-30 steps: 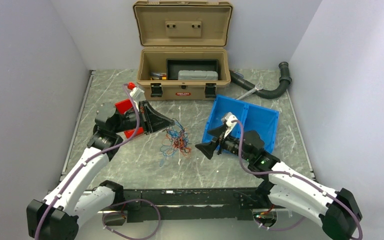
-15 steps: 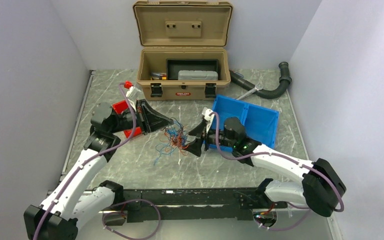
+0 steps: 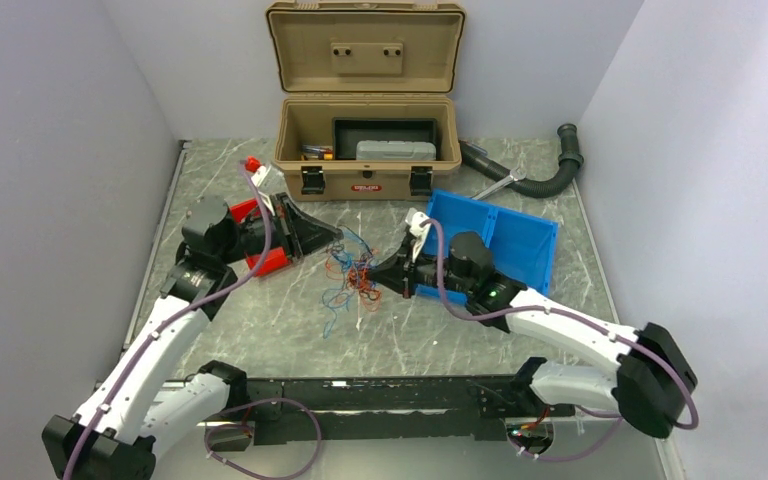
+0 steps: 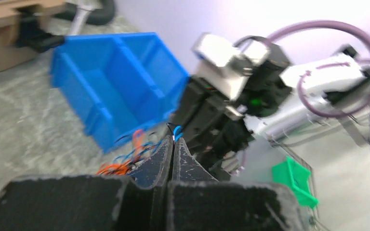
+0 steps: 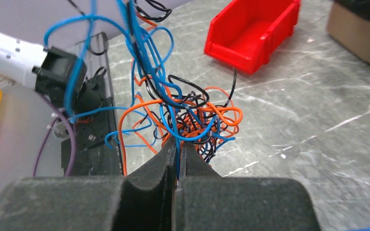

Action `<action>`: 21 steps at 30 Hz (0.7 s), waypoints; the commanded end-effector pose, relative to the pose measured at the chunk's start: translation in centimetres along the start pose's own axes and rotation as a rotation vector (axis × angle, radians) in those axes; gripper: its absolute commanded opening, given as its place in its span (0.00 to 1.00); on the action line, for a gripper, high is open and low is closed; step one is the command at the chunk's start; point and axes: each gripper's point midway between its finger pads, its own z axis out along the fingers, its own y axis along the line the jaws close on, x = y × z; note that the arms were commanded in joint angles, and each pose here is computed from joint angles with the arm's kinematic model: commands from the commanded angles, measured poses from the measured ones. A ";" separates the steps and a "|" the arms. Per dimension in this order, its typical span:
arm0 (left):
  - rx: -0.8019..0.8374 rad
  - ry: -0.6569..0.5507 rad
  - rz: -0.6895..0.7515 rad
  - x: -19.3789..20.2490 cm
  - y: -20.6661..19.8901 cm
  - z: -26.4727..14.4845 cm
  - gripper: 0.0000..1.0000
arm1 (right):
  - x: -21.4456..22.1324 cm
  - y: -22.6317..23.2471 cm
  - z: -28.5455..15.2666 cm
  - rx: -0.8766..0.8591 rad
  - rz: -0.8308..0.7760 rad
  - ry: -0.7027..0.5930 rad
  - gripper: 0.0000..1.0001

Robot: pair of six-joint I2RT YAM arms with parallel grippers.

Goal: Untangle the cables

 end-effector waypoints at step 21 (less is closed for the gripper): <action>-0.455 -0.007 0.023 2.4 8.9 -3.0 0.99 | -5.8 -7.8 -1.4 0.045 0.990 0.090 0.00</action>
